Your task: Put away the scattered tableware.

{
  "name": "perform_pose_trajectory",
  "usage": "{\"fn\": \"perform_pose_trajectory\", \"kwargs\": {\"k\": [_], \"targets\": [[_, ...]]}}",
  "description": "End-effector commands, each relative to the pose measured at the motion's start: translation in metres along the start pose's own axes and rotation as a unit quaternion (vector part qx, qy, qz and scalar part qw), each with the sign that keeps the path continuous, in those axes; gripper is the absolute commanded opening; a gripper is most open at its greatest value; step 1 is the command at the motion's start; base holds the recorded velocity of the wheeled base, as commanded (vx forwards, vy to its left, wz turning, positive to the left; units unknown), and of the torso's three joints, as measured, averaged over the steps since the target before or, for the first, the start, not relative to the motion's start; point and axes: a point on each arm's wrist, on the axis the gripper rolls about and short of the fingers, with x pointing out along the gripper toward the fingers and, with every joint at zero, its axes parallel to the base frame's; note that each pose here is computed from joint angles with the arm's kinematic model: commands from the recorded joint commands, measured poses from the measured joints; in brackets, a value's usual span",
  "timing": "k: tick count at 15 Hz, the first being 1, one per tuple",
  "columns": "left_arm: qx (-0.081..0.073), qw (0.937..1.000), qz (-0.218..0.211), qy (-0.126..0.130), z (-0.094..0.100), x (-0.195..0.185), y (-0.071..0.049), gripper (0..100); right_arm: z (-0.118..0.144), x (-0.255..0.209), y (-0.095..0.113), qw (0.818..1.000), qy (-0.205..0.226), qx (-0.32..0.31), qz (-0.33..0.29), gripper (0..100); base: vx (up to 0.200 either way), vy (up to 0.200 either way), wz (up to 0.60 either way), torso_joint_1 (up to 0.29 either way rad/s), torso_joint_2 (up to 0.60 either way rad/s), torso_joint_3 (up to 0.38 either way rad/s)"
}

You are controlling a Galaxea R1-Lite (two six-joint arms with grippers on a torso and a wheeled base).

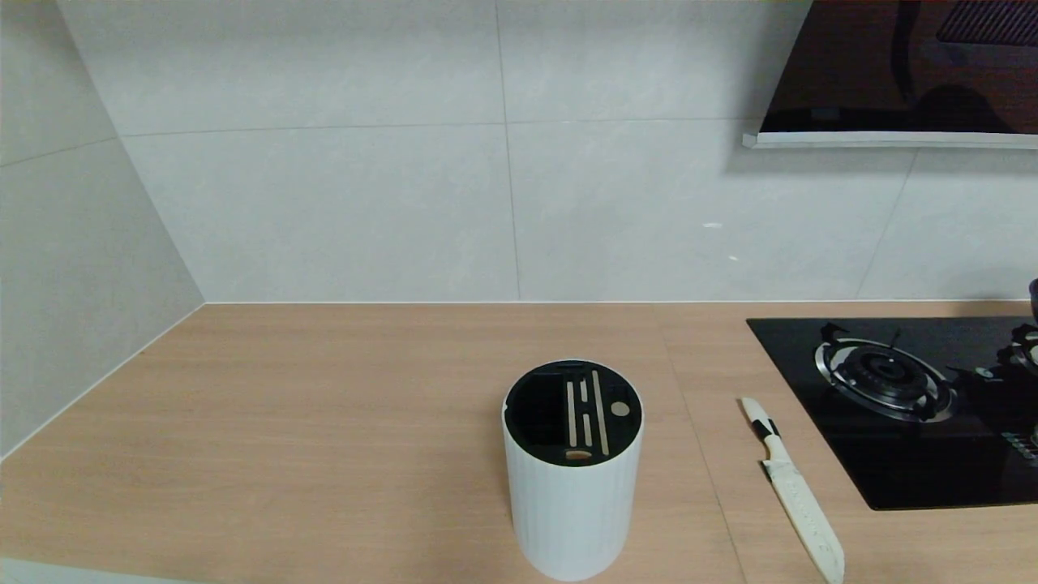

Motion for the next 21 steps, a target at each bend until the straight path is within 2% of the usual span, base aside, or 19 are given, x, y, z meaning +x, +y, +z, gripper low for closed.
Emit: {"fn": "perform_pose_trajectory", "kwargs": {"k": [1,3,19,20,21], "targets": [[0.000,1.0000,0.000,0.000,0.000,0.000,0.000,100,0.000,0.000,0.000,1.000,0.000,0.000,0.000,100,0.000,0.000,-0.60,0.007,0.00,0.002],[0.000,1.0000,0.000,0.000,0.000,0.000,0.000,100,0.000,0.000,0.000,1.000,0.000,0.000,0.000,100,0.000,0.000,-0.60,0.002,0.00,0.000],[0.000,1.0000,0.000,0.000,0.000,0.000,0.000,100,0.000,0.000,0.000,1.000,0.000,-0.001,0.000,100,0.000,0.000,0.00,0.000,0.00,0.000],[0.000,1.0000,0.000,0.000,0.000,0.000,0.000,100,0.007,-0.001,0.000,1.000,-0.022,0.003,0.000,100,0.000,0.000,0.00,0.000,0.00,0.000],[0.000,1.0000,0.000,0.000,0.000,0.000,0.000,100,0.027,-0.007,0.001,0.998,-0.065,0.012,0.006,100,0.000,0.000,0.00,0.000,0.00,0.000]]}}
